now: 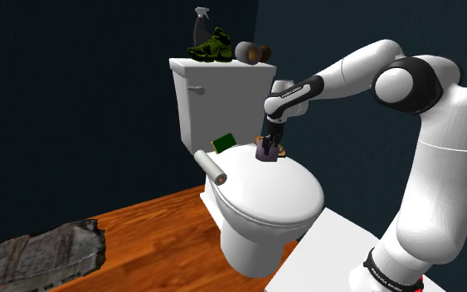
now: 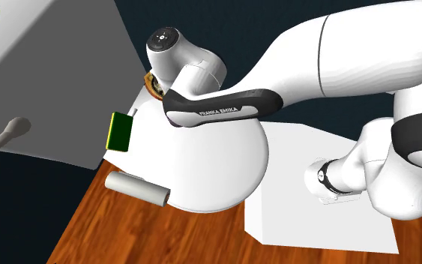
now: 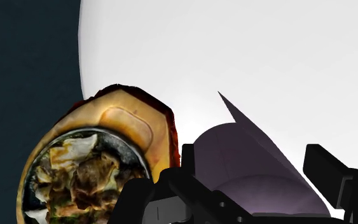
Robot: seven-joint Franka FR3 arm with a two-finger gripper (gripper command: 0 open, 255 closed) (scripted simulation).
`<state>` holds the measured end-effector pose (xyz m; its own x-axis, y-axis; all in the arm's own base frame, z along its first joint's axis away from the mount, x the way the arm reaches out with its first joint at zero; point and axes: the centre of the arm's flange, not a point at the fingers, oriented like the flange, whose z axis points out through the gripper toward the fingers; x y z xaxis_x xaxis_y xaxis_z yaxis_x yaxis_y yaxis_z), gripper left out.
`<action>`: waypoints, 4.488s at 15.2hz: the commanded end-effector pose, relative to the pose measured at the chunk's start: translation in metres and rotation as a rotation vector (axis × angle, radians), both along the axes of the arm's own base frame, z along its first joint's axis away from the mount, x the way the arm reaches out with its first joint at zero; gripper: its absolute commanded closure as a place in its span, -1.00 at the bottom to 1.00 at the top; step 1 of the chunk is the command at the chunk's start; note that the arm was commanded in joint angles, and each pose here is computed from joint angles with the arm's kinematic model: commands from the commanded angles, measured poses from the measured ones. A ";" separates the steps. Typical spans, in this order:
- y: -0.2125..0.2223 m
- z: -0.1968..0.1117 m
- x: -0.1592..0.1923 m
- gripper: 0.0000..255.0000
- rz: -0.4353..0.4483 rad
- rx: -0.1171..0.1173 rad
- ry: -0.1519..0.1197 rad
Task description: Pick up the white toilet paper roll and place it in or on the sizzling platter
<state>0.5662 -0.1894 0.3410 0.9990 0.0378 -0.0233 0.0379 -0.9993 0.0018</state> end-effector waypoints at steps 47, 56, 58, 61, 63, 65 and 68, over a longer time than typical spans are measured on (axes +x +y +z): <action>-0.132 0.112 0.059 1.00 0.000 0.000 0.000; -0.132 0.064 0.059 1.00 0.000 0.000 0.000; -0.132 0.052 0.059 1.00 0.000 0.000 0.000; -0.132 0.052 0.059 1.00 0.000 0.000 0.000; -0.132 0.052 0.059 1.00 0.000 0.000 0.000; -0.132 0.052 0.059 1.00 0.000 0.000 0.000; -0.132 0.052 0.059 -1.00 0.000 0.000 0.000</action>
